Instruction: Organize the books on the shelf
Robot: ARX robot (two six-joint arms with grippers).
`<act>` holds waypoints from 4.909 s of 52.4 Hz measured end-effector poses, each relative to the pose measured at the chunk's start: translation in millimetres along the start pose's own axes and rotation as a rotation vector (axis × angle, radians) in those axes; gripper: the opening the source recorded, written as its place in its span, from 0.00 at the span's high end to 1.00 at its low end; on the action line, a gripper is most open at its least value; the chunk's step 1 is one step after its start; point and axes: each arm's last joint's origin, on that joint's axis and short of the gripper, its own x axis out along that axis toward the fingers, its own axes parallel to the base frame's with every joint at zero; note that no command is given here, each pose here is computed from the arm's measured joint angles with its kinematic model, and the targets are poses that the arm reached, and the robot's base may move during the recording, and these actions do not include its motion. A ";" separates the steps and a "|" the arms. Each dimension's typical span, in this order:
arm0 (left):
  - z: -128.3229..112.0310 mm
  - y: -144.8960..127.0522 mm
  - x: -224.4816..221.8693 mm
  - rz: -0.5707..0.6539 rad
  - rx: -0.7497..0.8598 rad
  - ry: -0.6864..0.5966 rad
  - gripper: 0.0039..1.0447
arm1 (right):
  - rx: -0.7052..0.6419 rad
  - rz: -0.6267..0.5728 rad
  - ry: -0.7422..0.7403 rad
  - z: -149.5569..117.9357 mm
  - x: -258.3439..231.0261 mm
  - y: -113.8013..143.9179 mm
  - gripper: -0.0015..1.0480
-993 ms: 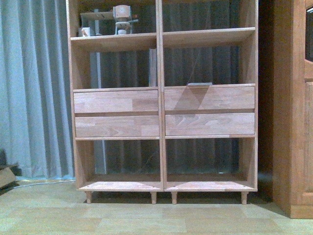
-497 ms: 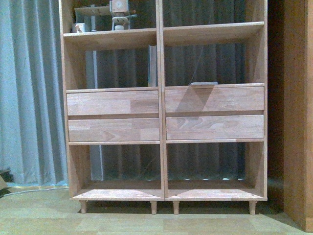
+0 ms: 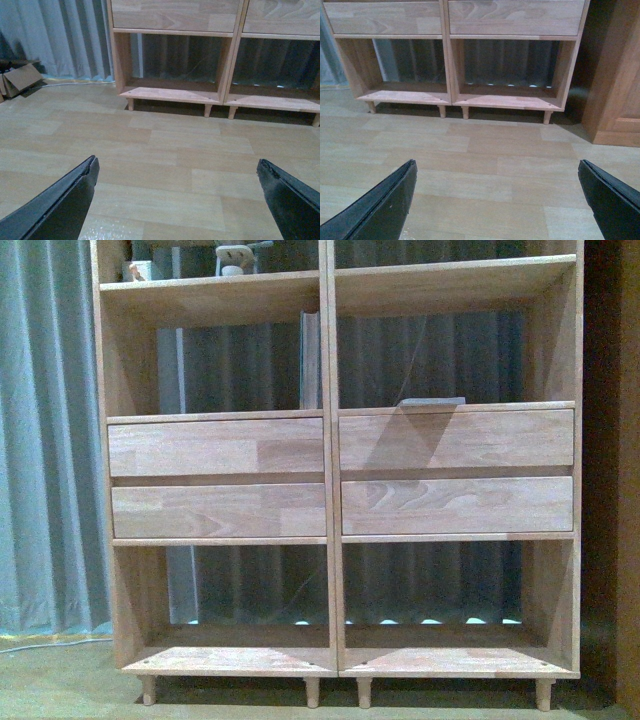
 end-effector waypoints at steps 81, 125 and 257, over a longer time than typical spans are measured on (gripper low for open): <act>0.0 0.0 0.0 0.000 0.000 0.000 0.06 | 0.000 0.001 0.000 0.0 0.0 0.0 0.07; 0.0 0.0 0.0 0.000 0.000 0.000 0.06 | 0.000 0.001 0.000 0.0 0.0 0.0 0.07; 0.0 0.0 0.0 0.000 0.000 0.000 0.06 | 1.227 -0.092 0.010 107.5 339.7 -28.8 0.17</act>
